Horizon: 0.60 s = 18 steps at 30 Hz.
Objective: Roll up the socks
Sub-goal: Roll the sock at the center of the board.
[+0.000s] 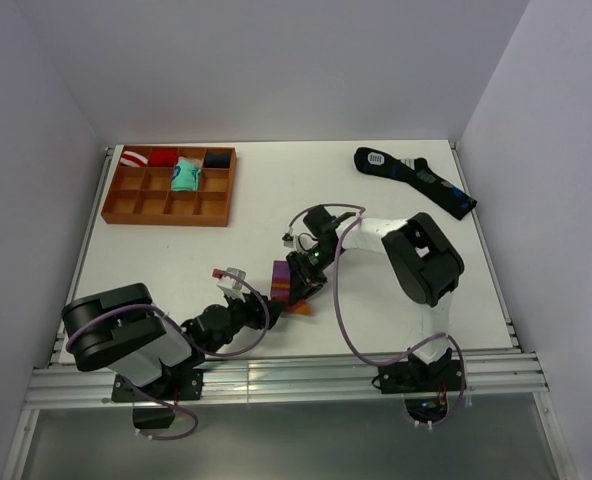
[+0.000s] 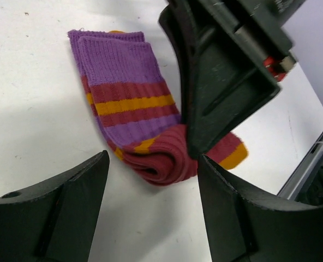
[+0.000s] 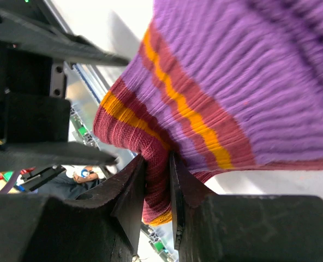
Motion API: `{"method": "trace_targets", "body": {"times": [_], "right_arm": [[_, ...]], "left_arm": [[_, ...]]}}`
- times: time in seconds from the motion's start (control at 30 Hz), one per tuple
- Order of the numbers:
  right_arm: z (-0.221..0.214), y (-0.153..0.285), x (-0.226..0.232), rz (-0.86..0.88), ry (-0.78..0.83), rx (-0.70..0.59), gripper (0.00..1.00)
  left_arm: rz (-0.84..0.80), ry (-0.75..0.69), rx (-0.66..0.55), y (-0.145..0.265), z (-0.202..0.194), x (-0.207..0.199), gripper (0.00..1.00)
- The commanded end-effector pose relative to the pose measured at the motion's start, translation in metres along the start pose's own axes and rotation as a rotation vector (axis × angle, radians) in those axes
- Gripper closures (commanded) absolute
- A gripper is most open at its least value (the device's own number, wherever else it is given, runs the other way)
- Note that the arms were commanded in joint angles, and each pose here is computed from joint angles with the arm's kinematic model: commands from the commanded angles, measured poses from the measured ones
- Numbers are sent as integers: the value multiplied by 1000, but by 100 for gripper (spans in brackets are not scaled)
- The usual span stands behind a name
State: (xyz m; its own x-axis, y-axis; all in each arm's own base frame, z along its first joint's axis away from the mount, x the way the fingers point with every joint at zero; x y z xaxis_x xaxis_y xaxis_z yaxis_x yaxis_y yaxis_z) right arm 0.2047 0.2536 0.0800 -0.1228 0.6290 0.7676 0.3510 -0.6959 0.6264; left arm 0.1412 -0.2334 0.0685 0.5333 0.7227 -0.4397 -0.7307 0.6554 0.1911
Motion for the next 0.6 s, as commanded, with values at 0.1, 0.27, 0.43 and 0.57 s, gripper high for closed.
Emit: {"method": "trace_targets", "body": {"times": [0.1,0.27,0.43,0.57], "right_arm": [[-8,15,19,30,71,-42,69],[-12,9,16,14,65,-20,70],[-12,10,18,15,65,-25,70],[-11,10,16,12,61,-26,70]], "left_arm": [[33,-53,52,50,-21,34,28],[35,-69,49,45,-19,30,29],[64,-80,75,41,-22,32,31],[99,-77,77,38,-24,36,33]]}}
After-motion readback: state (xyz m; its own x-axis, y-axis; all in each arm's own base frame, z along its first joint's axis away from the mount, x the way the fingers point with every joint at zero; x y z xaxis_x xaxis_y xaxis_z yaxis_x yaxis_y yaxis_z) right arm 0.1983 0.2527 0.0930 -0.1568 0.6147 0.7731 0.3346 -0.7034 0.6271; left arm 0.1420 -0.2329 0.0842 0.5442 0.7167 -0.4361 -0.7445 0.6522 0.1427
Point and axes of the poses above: each gripper's point midway between its finger pads, its own y axis back along the fingers, its own x axis along the line the jaws close on, z = x × y, the point moved 6 cm from there along y, back along the fingers, and after that the axes turned 9 degrees about -y, right-handed, at the moved point
